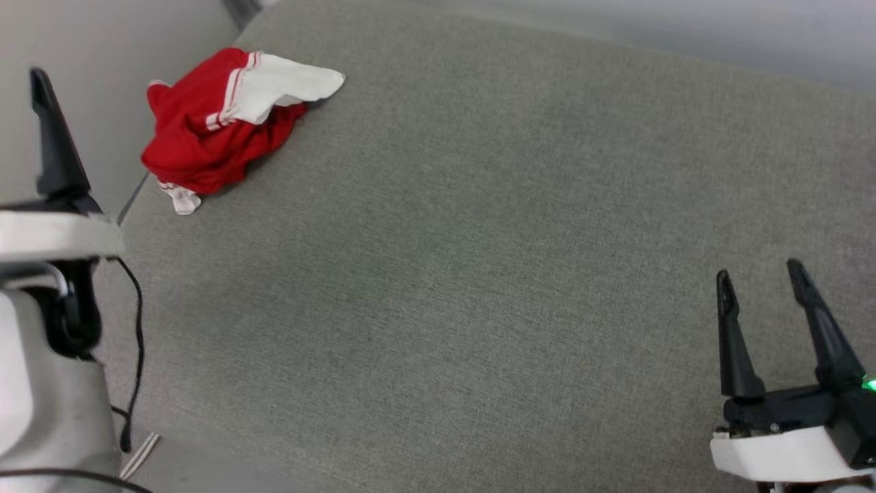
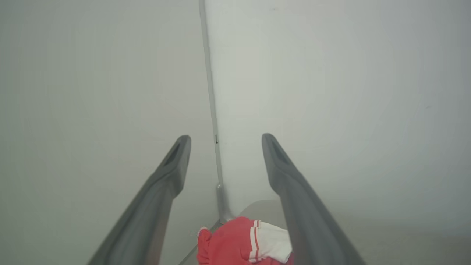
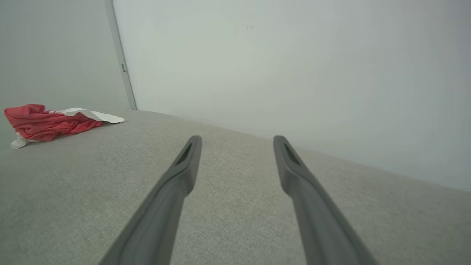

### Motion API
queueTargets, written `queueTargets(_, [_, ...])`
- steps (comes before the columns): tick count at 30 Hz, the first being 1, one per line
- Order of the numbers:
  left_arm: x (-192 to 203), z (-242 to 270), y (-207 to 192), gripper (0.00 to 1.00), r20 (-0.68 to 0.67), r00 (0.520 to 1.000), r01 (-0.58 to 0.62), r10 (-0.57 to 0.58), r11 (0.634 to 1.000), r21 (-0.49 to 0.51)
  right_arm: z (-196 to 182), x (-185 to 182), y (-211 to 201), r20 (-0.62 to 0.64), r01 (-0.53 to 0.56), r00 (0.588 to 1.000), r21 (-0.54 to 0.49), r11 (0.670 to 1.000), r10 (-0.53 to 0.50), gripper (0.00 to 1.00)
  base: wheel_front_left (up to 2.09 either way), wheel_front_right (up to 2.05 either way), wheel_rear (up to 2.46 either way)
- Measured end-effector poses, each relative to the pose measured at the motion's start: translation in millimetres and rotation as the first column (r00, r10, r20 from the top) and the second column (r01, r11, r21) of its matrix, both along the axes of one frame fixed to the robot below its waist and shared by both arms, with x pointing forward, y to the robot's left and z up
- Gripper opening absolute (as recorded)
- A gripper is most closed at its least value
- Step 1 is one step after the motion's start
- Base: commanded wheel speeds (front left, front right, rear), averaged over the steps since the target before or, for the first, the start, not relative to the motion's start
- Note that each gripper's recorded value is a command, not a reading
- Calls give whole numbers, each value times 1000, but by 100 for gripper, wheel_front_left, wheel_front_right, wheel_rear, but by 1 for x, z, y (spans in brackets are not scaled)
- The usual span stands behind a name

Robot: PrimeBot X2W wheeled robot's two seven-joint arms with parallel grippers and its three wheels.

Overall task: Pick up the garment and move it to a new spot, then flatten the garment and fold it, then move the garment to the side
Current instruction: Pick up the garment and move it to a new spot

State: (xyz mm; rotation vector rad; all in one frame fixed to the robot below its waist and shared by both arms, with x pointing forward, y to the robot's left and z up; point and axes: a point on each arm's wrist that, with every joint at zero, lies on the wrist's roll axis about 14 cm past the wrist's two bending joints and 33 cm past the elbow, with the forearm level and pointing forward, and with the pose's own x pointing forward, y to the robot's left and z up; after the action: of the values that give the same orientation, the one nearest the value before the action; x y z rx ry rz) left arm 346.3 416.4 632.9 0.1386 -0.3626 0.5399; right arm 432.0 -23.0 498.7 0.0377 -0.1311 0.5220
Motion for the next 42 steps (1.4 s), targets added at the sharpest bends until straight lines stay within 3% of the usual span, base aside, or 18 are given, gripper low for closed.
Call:
queueTargets(7, [75,13,21,100,20,999,27,-27,1000,0,-7,32,-8,45,43,998,1,999,-43,100,0,0,0])
queueTargets(11, [110,6,41,100,-35,999,18,-18,1000,5,-18,44,-14,48,67,997,-3,998,-66,100,0,0,0])
queueTargets(19, [158,-57,67,100,-304,952,9,-49,991,-133,-42,58,-24,33,100,995,-21,995,-99,100,0,0,0])
queueTargets(27, [164,-127,64,100,-594,785,-29,-175,948,-318,-46,67,-19,58,93,994,-9,996,-93,100,0,0,0])
queueTargets(31, [153,-160,60,100,-696,672,-98,-252,902,-421,-48,68,-12,62,76,995,4,997,-76,100,0,0,0])
queueTargets(39, [140,-213,40,100,-742,534,-219,-406,781,-585,-43,70,-11,91,72,993,23,997,-74,100,0,0,0])
queueTargets(42, [135,-232,35,100,-753,495,-258,-433,755,-603,-42,69,-11,96,71,993,20,997,-73,100,0,0,0])
